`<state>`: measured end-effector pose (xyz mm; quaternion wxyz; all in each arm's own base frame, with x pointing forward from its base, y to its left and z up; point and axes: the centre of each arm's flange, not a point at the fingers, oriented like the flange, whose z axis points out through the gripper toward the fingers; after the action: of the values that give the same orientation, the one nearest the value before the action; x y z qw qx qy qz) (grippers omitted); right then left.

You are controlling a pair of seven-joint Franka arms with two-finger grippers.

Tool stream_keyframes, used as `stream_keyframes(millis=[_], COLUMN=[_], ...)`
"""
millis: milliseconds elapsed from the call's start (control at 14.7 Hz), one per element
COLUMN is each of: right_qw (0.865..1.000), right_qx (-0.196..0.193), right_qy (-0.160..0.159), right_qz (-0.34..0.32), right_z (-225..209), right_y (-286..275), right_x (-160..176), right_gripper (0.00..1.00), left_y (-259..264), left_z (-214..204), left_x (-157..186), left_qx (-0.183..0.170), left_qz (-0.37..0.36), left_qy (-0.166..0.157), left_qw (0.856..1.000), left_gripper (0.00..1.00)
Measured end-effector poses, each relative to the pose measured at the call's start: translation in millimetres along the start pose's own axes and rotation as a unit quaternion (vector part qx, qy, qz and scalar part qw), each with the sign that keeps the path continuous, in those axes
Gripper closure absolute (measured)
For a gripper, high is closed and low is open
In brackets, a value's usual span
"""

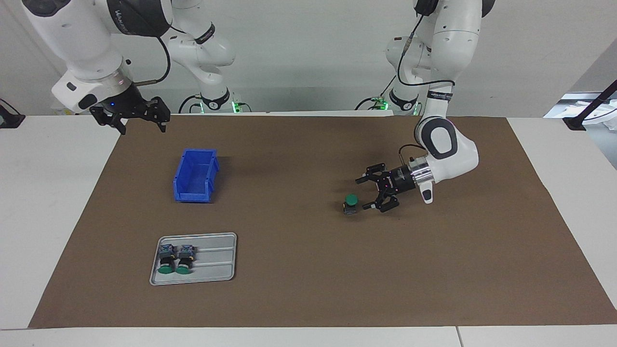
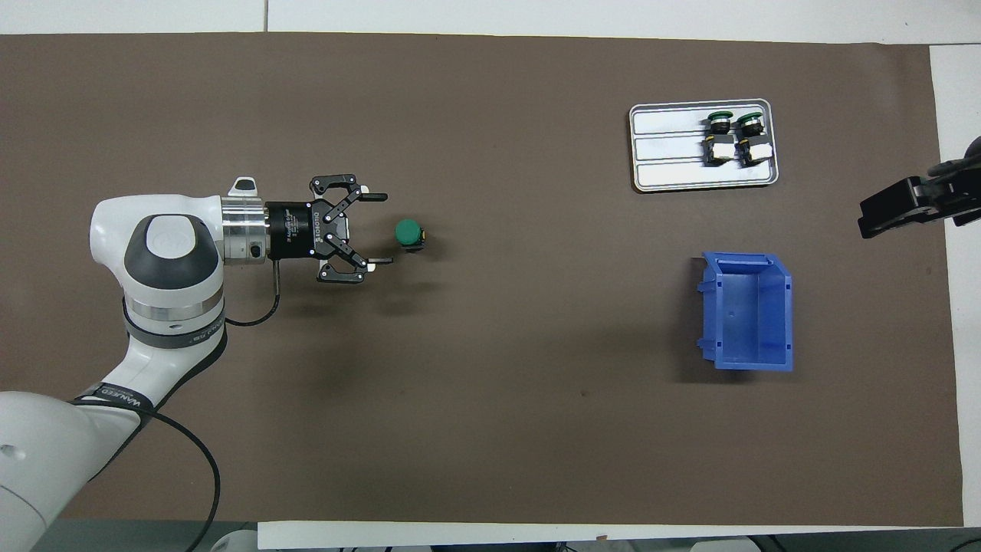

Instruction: Place and press button with both arms

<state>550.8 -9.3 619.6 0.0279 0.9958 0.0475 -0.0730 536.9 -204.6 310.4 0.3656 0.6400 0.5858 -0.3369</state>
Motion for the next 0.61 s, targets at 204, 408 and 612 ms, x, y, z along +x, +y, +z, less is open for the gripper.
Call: stream_keyframes(millis=[204,408,612], right_qw=[1.000,1.000,1.000], right_qx=[0.000,0.000,0.000], right_qy=[0.000,0.000,0.000], right_qz=[0.000,0.000,0.000], right_z=[0.0,0.0,0.0], right_y=[0.0,0.0,0.0], right_x=[0.0,0.0,0.0], right_gripper=[0.00,0.00,0.00], left_y=[11.4,23.5,31.7], left_z=[-21.7,-33.0,-37.7], left_x=[-15.4,-33.0,-46.5], left_qx=[0.010,0.031,0.052], left_qz=[0.059,0.116,0.164], left_qy=[0.051,0.094,0.131], left_qw=[0.997,0.988,0.976], left_gripper=[0.00,0.00,0.00])
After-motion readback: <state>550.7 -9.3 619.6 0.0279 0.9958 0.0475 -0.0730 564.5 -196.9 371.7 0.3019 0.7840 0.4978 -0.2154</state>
